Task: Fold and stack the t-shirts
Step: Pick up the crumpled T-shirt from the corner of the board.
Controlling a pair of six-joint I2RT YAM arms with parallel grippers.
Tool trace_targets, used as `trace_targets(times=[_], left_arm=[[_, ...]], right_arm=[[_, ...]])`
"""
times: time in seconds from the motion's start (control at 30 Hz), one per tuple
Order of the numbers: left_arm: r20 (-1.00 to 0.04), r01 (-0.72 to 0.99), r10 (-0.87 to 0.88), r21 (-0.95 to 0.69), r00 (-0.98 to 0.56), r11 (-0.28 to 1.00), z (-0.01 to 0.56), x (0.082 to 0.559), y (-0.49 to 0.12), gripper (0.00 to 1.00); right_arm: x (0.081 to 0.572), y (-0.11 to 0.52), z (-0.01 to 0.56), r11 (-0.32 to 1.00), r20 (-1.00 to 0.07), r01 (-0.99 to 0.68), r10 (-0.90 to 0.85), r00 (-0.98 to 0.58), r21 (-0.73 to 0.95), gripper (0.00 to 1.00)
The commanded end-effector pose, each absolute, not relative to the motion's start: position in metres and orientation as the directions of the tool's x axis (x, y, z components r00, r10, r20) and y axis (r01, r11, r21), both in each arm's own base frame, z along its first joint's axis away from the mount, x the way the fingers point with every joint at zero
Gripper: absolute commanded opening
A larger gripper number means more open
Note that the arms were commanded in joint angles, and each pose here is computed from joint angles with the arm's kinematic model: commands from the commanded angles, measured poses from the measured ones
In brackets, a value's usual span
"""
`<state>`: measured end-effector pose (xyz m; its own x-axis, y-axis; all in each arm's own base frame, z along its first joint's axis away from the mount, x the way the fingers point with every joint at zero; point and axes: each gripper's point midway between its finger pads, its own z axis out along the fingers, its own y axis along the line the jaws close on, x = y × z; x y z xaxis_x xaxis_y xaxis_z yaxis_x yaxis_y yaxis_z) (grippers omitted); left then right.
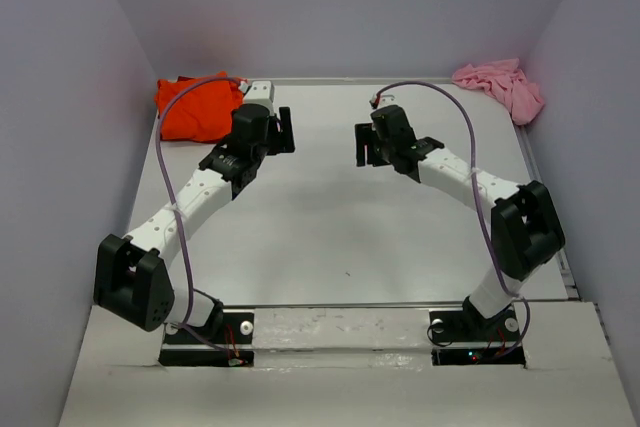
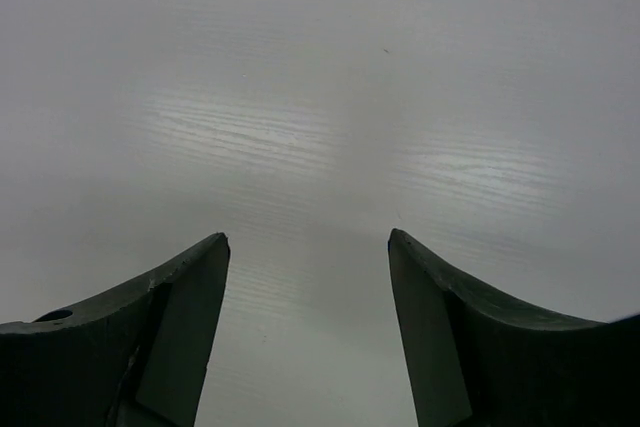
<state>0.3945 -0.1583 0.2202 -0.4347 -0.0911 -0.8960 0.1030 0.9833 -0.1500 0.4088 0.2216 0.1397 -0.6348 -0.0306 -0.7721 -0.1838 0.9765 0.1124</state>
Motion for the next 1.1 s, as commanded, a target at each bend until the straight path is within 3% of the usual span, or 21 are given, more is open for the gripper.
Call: trace_targets(times=[0.0, 1.07], left_arm=[[-0.917, 0.118, -0.128, -0.184, -0.377, 0.976, 0.245, 0.400, -0.163, 0.84], [-0.916, 0.168, -0.123, -0.200, -0.383, 0.965, 0.247, 0.396, -0.171, 0.84]], right_arm=[[0.411, 0.219, 0.162, 0.976, -0.815, -0.166, 0.020, -0.579, 0.142, 0.71], [0.388, 0.207, 0.153, 0.976, -0.796, -0.135, 0.054, -0.603, 0.168, 0.70]])
